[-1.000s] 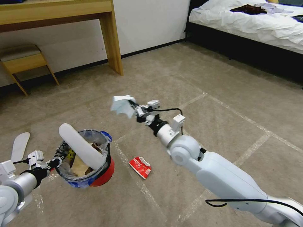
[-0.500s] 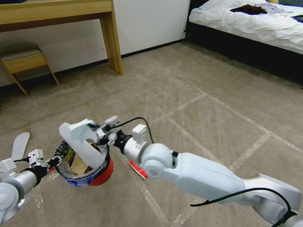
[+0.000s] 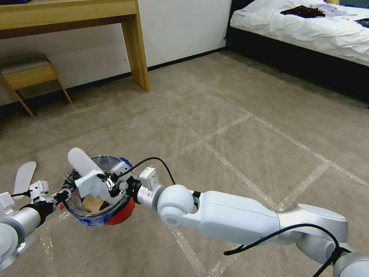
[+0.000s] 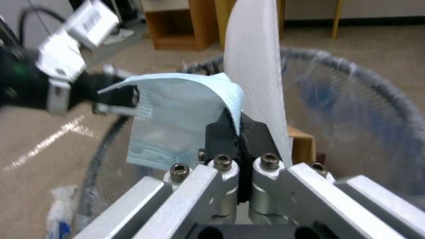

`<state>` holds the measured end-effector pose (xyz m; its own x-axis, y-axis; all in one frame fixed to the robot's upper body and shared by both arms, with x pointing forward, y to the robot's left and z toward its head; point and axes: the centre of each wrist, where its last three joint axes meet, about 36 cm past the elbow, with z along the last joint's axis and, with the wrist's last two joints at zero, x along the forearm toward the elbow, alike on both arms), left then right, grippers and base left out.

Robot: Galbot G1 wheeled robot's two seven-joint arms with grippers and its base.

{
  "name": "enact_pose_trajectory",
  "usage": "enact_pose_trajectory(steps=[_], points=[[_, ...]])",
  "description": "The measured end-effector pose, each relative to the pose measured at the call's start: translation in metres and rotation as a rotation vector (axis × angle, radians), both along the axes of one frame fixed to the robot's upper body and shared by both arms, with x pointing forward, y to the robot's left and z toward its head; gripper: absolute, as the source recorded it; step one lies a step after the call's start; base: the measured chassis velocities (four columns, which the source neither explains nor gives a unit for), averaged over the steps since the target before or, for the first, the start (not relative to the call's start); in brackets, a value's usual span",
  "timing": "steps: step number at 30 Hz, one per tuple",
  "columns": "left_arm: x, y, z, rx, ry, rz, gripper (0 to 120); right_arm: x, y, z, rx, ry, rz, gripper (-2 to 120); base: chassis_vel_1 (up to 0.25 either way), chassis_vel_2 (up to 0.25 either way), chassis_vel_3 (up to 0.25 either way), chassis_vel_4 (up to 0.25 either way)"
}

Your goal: Pick up the trash bin and place the garbage on the floor into it.

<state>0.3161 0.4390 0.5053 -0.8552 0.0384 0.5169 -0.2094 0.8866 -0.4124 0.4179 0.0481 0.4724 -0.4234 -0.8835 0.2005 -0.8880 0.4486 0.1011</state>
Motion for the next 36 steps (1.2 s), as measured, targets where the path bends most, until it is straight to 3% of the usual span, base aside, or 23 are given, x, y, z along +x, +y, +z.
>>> enact_pose_trajectory(steps=[11, 29, 36], points=[[-0.006, -0.004, 0.007, 0.002, -0.018, -0.003, 0, 0.010, 0.013, -0.011, -0.088, -0.035, -0.002, 0, 0.000, 0.000, 0.000, 0.000], [-0.011, -0.004, 0.008, -0.003, -0.029, 0.002, 0, 0.013, 0.021, -0.014, -0.111, -0.048, -0.015, 0, 0.000, 0.000, 0.000, 0.000], [-0.012, -0.004, 0.007, 0.000, -0.028, 0.006, 0, 0.012, 0.021, -0.008, -0.114, -0.055, -0.030, 21, 0.000, 0.000, 0.000, 0.000]])
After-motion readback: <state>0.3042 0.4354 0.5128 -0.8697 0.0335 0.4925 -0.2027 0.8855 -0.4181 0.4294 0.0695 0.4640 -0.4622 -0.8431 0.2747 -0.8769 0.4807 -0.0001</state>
